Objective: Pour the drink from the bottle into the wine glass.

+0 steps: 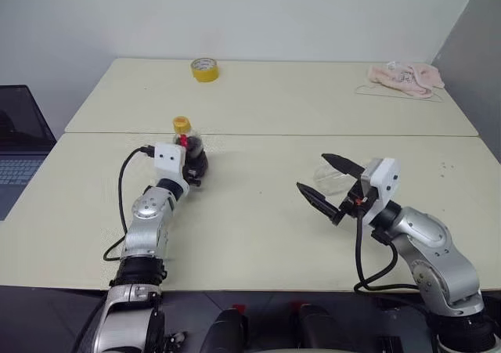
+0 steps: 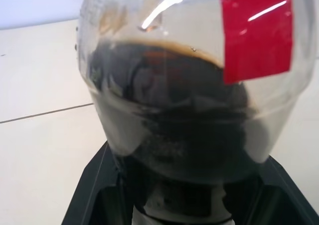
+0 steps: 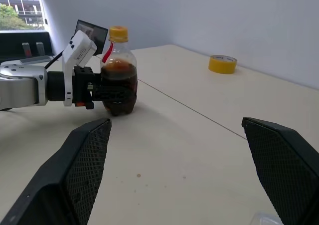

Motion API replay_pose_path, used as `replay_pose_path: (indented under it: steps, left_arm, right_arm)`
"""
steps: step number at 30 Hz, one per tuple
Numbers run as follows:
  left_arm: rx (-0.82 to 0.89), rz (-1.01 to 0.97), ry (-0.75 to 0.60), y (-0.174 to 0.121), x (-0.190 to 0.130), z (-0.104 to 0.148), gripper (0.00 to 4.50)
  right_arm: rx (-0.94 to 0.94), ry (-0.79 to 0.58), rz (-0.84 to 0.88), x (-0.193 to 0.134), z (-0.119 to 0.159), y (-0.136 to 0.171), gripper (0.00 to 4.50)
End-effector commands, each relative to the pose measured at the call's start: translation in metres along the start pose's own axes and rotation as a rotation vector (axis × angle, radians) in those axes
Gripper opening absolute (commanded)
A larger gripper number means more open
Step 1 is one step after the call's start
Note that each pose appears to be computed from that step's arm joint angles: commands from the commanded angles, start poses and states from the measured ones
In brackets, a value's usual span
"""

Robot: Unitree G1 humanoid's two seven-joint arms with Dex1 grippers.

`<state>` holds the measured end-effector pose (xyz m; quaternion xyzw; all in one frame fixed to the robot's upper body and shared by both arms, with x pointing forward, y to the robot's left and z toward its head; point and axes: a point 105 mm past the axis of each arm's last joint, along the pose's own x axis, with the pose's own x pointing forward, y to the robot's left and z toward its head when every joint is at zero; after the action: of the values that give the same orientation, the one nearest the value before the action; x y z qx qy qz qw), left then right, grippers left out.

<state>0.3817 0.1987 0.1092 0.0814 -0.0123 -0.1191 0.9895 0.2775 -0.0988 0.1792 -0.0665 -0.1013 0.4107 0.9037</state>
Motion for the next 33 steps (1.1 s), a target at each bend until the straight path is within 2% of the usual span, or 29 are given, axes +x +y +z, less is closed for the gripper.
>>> replay_pose_path:
  steps: [1,6,11,20,33]
  left_arm:
    - [0.074,-0.074,-0.109,-0.026,-0.008,0.038,1.86]
    - [0.080,-0.122,-0.115,-0.056,-0.019,0.051,1.78]
    - [0.129,-0.188,-0.101,-0.086,-0.025,0.053,1.68]
    - [0.195,-0.203,-0.089,-0.099,-0.022,0.051,1.55]
    - [0.234,-0.240,-0.109,-0.110,-0.024,0.052,1.41]
  right_arm:
    - [-0.002,-0.085,0.014,0.006,0.029,0.002,4.50]
    - [0.084,-0.044,0.055,0.017,0.031,0.006,4.50]
    - [0.064,-0.039,0.041,0.039,0.036,0.005,4.50]
    - [0.067,-0.071,0.111,0.078,0.046,0.023,4.50]
    - [0.128,-0.044,0.160,0.092,0.040,0.028,4.50]
